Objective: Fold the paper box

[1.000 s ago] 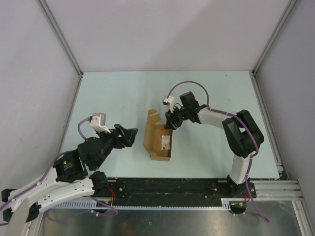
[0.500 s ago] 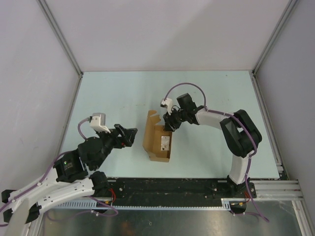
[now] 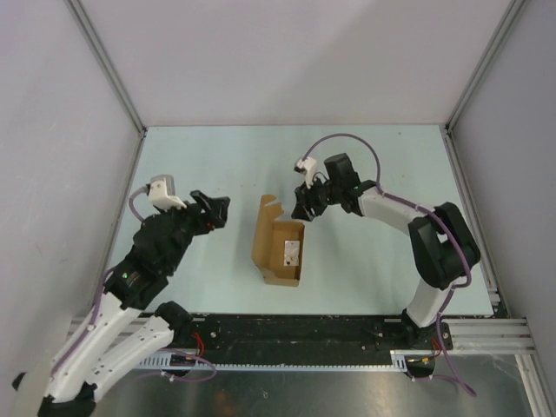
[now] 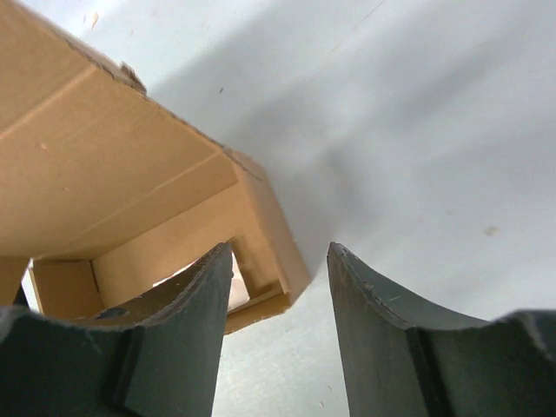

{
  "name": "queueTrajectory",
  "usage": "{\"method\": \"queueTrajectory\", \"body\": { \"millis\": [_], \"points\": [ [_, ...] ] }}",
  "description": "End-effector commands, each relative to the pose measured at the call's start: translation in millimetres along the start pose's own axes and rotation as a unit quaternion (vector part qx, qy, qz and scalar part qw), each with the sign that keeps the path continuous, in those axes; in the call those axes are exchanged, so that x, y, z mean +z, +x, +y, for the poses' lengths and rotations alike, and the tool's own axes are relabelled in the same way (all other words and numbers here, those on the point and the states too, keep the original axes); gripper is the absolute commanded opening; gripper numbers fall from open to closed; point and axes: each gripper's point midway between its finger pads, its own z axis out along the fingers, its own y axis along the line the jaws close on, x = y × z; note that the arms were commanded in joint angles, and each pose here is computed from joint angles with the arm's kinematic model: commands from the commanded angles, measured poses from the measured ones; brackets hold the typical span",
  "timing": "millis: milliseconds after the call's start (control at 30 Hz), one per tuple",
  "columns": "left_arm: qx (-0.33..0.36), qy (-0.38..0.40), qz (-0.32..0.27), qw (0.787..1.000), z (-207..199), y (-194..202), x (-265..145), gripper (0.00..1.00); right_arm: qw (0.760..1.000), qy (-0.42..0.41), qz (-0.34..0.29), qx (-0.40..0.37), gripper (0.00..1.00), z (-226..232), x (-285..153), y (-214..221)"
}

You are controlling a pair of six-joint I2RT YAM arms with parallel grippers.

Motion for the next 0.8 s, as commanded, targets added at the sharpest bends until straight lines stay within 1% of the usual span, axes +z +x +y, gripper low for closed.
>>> {"method": "queueTrajectory", "body": {
  "millis": [0, 33, 67, 100, 133, 167, 200, 233, 267, 300, 333, 400, 433, 467, 500, 533, 567, 600, 667, 733, 767],
  "points": [
    [-0.043, 0.012, 0.018, 0.999, 16, 0, 29, 0.82, 0.996, 0.056, -0.058, 0.032, 0.52, -4, -32, -46],
    [-0.047, 0.006, 0.045, 0.998, 22, 11, 38, 0.81, 0.993, 0.078, -0.064, 0.055, 0.51, -10, -37, -47],
    [-0.052, -0.006, 0.053, 0.997, 31, 16, 43, 0.81, 0.992, 0.091, -0.071, 0.06, 0.49, -11, -44, -52],
    [-0.059, -0.027, 0.066, 0.996, 45, 25, 48, 0.79, 0.989, 0.101, -0.072, 0.078, 0.47, -13, -48, -50],
    [-0.062, -0.041, 0.083, 0.994, 53, 37, 54, 0.78, 0.984, 0.127, -0.073, 0.098, 0.45, -20, -52, -47],
    [-0.063, -0.039, 0.102, 0.992, 54, 48, 58, 0.76, 0.976, 0.147, -0.08, 0.138, 0.36, -21, -58, -49],
    [-0.066, -0.042, 0.12, 0.99, 57, 60, 60, 0.74, 0.968, 0.169, -0.077, 0.166, 0.3, -26, -61, -44],
    [-0.07, -0.032, 0.139, 0.987, 56, 70, 62, 0.71, 0.956, 0.212, -0.059, 0.195, 0.24, -35, -66, -29],
    [-0.069, -0.03, 0.155, 0.985, 57, 81, 67, 0.66, 0.942, 0.233, -0.058, 0.237, 0.1, -36, -71, -23],
    [-0.066, -0.032, 0.168, 0.983, 60, 94, 66, 0.64, 0.93, 0.255, -0.053, 0.259, 0.06, -38, -75, -14],
    [-0.063, -0.036, 0.174, 0.982, 63, 100, 67, 0.62, 0.916, 0.285, -0.032, 0.28, 0.01, -40, -78, 9],
    [-0.055, -0.038, 0.19, 0.979, 65, 117, 67, 0.59, 0.898, 0.296, -0.036, 0.324, 0.0, -31, -82, 20],
    [-0.054, -0.04, 0.196, 0.978, 66, 123, 67, 0.59, 0.889, 0.3, -0.025, 0.345, 0.0, -27, -80, 37],
    [-0.049, -0.044, 0.203, 0.977, 66, 131, 69, 0.57, 0.886, 0.297, -0.024, 0.356, 0.0, -20, -78, 41],
    [-0.049, -0.049, 0.209, 0.975, 68, 139, 70, 0.57, 0.873, 0.296, -0.029, 0.385, 0.0, -15, -76, 44],
    [-0.049, -0.052, 0.213, 0.974, 68, 144, 71, 0.57, 0.865, 0.309, -0.027, 0.394, 0.0, -15, -75, 51],
    [-0.053, -0.05, 0.214, 0.974, 67, 149, 75, 0.56, 0.865, 0.306, -0.019, 0.397, 0.0, -8, -70, 54],
    [-0.053, -0.06, 0.229, 0.97, 72, 160, 80, 0.55, 0.858, 0.31, -0.019, 0.409, 0.0, -6, -66, 57],
    [-0.054, -0.057, 0.235, 0.969, 72, 167, 88, 0.52, 0.854, 0.312, -0.018, 0.416, 0.0, -3, -60, 58],
    [-0.052, -0.063, 0.256, 0.963, 76, 183, 92, 0.49, 0.848, 0.31, -0.018, 0.43, 0.0, -1, -50, 61],
    [-0.05, -0.048, 0.245, 0.967, 68, 179, 100, 0.41, 0.845, 0.309, -0.017, 0.435, 0.0, -2, -46, 63]
  ]
}}
